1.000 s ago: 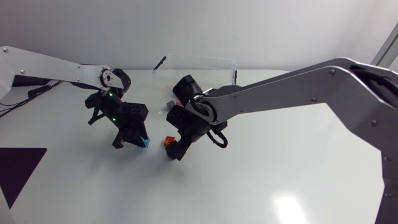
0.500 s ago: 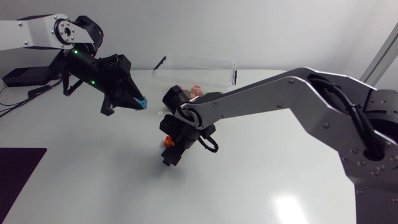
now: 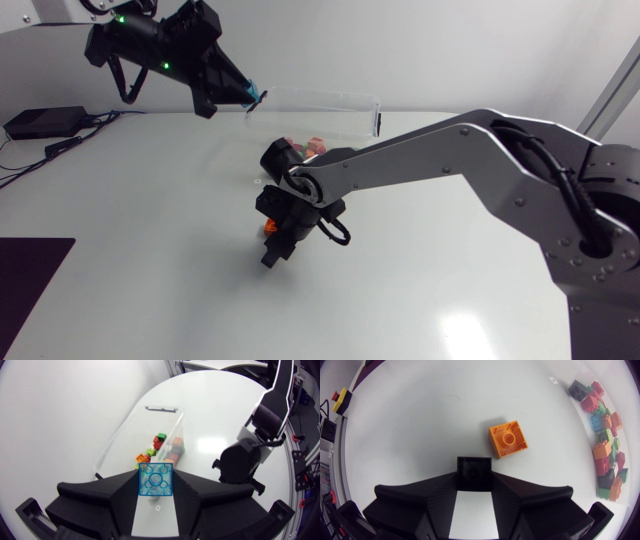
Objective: Place the duplo bricks in the container
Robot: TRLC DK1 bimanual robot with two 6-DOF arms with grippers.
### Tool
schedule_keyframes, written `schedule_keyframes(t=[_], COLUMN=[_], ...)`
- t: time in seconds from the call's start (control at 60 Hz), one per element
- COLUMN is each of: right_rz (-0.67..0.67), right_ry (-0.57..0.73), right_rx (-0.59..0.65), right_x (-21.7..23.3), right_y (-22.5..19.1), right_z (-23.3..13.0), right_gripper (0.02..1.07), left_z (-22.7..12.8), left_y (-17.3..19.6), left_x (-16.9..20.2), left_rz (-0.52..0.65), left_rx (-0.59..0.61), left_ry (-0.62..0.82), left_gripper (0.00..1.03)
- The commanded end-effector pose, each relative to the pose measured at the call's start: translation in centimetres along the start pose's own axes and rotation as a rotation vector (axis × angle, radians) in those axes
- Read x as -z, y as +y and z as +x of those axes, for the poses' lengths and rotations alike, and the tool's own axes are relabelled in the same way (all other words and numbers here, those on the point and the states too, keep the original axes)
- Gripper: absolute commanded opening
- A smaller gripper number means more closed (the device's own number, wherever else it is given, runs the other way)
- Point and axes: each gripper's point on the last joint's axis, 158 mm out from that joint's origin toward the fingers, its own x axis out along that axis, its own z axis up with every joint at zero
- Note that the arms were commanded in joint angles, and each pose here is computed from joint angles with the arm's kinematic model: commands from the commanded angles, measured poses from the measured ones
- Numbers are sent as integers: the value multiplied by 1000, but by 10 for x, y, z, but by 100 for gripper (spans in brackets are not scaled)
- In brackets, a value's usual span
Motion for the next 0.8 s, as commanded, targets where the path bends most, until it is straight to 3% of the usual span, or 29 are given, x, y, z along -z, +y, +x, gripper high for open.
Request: schedule_keyframes(t=[0.0, 0.2, 0.517, 0.567, 0.617, 0.683, 0.783], right_rz=[30, 56, 124, 132, 143, 152, 170], right_ry=[-15, -74, -242, -257, -276, -298, -350], right_rx=[9, 46, 137, 147, 157, 172, 209], right_x=[2, -2, -18, -19, -20, -21, -28], right_y=[-7, -26, -71, -75, -81, -88, -103], right_z=[-20, -60, -155, -165, -176, -189, -213], right_gripper=[38, 38, 38, 38, 38, 38, 38], left_z=[11, 30, 79, 87, 95, 103, 106], left_y=[15, 48, 92, 96, 104, 120, 135], left_x=[-14, -34, -42, -39, -35, -31, -26], left_rz=[-52, -118, -236, -254, -263, -301, -351], left_rx=[-17, -67, -126, -131, -160, -210, -255], left_ry=[-37, -94, -183, -182, -164, -163, -156], left_gripper=[20, 20, 23, 31, 50, 98, 100])
